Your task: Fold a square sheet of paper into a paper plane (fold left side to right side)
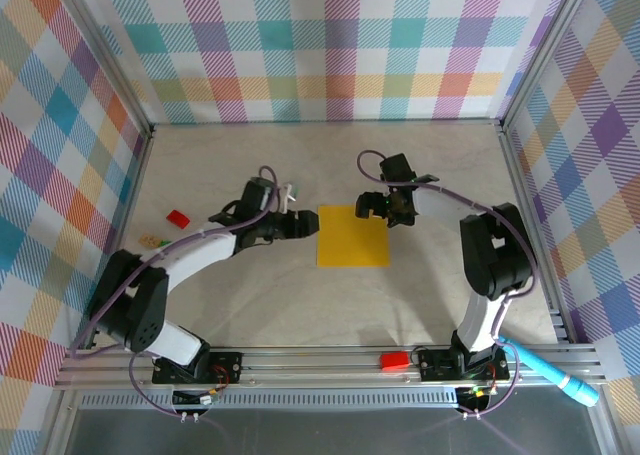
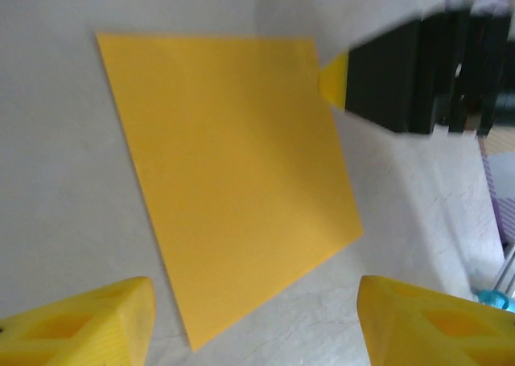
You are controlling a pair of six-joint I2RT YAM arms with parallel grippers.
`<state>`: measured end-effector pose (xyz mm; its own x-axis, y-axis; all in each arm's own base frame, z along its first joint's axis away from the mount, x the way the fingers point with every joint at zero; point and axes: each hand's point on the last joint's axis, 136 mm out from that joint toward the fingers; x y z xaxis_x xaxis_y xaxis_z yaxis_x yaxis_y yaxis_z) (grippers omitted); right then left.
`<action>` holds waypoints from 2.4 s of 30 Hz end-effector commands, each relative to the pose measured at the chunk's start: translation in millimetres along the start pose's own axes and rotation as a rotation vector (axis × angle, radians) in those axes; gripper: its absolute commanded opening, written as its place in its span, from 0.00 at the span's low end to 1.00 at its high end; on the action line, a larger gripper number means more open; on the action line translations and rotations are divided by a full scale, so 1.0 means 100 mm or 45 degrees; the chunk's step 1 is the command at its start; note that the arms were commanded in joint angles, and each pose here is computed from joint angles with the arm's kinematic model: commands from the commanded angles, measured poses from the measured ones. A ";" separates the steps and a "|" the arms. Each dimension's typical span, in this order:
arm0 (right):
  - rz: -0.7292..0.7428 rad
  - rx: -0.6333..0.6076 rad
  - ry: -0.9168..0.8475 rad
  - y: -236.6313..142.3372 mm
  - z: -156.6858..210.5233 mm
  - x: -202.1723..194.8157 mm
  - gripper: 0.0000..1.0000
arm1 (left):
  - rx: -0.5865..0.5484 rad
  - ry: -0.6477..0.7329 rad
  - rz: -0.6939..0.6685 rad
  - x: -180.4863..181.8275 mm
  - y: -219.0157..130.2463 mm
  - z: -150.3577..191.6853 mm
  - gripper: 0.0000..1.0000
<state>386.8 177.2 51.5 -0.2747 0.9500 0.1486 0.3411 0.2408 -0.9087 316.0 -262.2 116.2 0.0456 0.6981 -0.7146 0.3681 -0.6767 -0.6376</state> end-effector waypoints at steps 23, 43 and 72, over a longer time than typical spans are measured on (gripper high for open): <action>-0.110 0.178 -0.108 0.48 0.12 0.23 0.99 | 0.216 -0.213 -0.127 0.36 0.83 0.53 0.41; -0.166 0.242 -0.175 0.18 0.28 0.60 0.69 | 0.212 -0.198 -0.155 0.39 0.82 0.52 0.38; -1.004 -0.350 -0.216 -1.60 -0.16 1.15 0.31 | -0.284 0.171 0.582 -0.65 -1.18 -0.37 0.86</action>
<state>331.5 235.2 181.1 -0.5458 0.6015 0.5834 0.2552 0.7825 -0.5680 323.5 -208.5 211.8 0.2024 0.4955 -0.8447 0.5521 -0.7702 -0.3194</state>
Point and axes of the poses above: each hand's point on the last joint's axis, 136 mm out from that joint toward the fingers, its own y axis out along the fingers, its own x axis along the line the jaws close on, z = x × y, and after that the axes turned 14 degrees about -y, right-handed
